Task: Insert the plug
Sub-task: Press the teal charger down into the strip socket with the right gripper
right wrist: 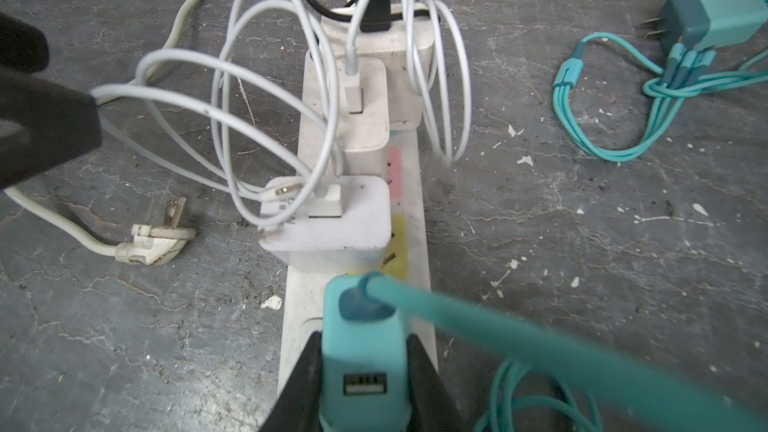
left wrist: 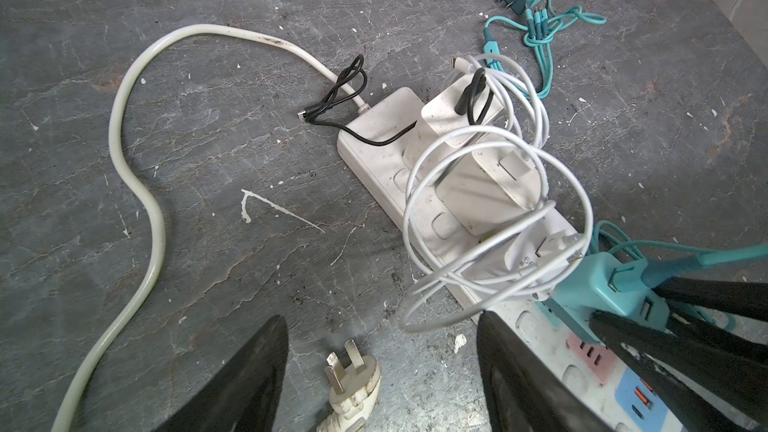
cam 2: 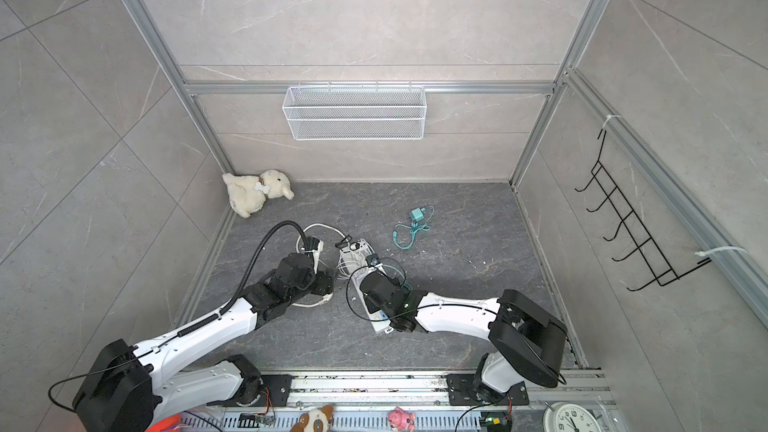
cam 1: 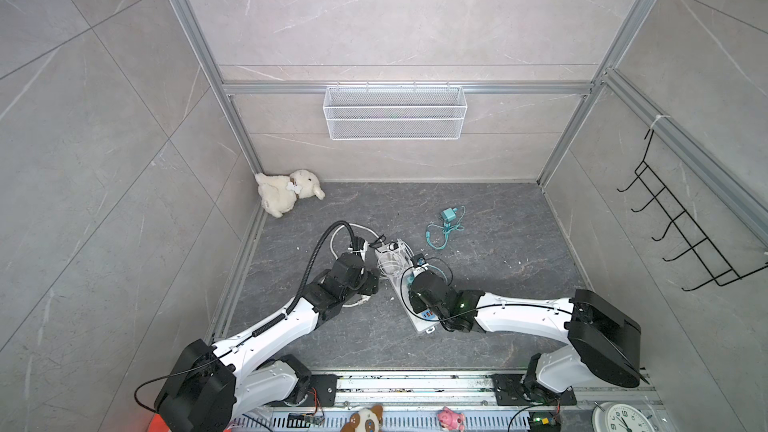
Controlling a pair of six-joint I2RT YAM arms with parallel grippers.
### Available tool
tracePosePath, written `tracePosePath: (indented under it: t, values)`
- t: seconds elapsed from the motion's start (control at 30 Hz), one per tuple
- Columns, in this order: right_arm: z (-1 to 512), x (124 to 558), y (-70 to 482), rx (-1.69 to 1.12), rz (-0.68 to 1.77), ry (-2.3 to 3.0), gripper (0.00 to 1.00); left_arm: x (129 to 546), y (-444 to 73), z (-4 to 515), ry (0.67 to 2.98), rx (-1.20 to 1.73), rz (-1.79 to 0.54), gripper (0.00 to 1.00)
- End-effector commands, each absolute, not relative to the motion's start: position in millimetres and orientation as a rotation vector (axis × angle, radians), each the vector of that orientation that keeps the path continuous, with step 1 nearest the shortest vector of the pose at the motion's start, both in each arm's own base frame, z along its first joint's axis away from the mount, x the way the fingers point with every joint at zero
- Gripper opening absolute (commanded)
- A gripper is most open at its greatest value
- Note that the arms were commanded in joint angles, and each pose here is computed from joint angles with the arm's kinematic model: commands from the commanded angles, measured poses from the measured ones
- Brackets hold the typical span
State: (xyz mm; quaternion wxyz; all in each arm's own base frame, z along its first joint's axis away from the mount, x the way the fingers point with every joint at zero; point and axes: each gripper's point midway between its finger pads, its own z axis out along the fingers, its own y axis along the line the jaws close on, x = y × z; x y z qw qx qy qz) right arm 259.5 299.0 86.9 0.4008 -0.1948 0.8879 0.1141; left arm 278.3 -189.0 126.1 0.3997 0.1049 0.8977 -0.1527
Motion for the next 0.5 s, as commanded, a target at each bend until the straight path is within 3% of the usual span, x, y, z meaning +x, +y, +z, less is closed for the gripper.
tracePosePath:
  t: [0.0, 0.47]
  values:
    - [76, 257, 294, -0.485, 0.27, 2.261, 0.04, 282, -188, 139, 2.221, 0.271, -0.383, 0.74]
    - [103, 260, 290, -0.48, 0.272, 2.204, 0.04, 284, -192, 139, 2.225, 0.281, -0.394, 0.74]
